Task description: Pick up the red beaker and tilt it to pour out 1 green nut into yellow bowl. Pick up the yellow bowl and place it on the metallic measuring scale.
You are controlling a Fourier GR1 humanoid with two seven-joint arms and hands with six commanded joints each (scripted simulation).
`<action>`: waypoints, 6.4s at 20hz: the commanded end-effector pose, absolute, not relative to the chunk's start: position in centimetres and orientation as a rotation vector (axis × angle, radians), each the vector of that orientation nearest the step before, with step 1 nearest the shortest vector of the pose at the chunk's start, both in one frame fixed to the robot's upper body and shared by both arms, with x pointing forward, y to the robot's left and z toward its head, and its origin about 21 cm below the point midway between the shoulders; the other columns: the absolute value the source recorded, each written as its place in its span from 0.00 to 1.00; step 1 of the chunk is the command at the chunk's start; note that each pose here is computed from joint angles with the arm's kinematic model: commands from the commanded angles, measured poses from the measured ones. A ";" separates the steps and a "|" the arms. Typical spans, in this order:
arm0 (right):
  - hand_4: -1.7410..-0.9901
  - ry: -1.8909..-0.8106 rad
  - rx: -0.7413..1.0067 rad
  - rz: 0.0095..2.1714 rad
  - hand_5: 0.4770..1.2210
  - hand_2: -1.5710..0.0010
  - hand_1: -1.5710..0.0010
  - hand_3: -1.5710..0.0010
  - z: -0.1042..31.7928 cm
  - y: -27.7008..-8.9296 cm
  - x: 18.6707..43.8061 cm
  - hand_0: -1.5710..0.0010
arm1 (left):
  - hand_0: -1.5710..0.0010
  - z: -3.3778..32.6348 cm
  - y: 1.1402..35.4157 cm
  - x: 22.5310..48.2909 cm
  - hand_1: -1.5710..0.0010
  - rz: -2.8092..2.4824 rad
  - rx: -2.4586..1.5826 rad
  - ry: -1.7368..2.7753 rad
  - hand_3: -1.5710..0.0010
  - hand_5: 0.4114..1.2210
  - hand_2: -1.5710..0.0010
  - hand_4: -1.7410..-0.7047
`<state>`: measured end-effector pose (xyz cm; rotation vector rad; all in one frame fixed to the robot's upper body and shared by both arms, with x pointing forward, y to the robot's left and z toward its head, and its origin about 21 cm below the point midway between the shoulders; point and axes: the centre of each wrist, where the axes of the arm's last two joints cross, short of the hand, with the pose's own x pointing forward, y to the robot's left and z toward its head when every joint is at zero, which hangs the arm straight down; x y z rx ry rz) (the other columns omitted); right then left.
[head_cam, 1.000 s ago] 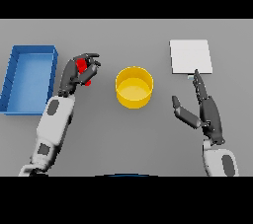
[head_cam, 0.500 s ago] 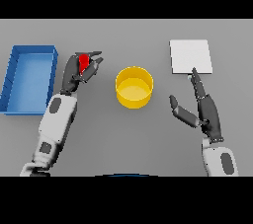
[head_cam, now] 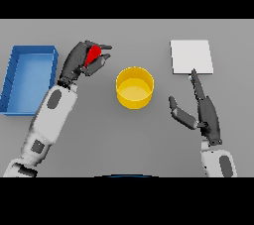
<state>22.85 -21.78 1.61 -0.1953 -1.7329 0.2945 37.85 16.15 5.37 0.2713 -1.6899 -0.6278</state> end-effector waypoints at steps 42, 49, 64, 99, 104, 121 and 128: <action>0.78 -1.711 -0.232 0.268 0.20 1.00 1.00 1.00 0.8 -21.4 22.7 1.00 | 0.00 11.1 3.1 40.5 0.00 -2.807 1.392 -0.923 0.00 1.00 0.00 0.01; 0.78 -1.722 -0.224 0.252 0.21 1.00 1.00 1.00 1.0 -21.2 22.4 1.00 | 0.00 12.1 1.1 40.3 0.00 -2.923 1.515 -0.842 0.00 1.00 0.00 0.02; 0.80 -1.755 -0.244 0.294 0.22 1.00 1.00 1.00 1.2 -20.8 23.3 1.00 | 0.00 33.4 11.9 48.0 0.00 -1.752 1.527 -1.233 0.09 1.00 0.00 0.01; 0.77 -1.768 -0.143 0.310 0.27 1.00 1.00 1.00 1.1 -21.1 24.1 1.00 | 0.00 9.5 34.0 38.2 0.00 -0.177 0.671 -0.979 0.13 0.51 0.00 0.24; 0.78 -1.767 -0.129 0.313 0.26 1.00 1.00 1.00 0.5 -21.0 23.8 1.00 | 0.49 10.5 35.0 35.6 0.55 -0.383 0.540 -1.005 0.64 0.33 0.57 0.84; 0.76 -1.747 -0.189 0.737 0.34 1.00 1.00 1.00 2.8 -21.3 25.6 1.00 | 0.99 9.9 34.3 36.0 0.99 -0.417 0.657 -1.094 0.99 0.34 0.99 0.99; 0.68 -1.651 -0.363 1.521 0.30 1.00 1.00 1.00 6.4 -18.3 29.6 1.00 | 1.00 9.8 33.8 36.1 1.00 -0.416 0.612 -1.118 1.00 0.32 1.00 0.99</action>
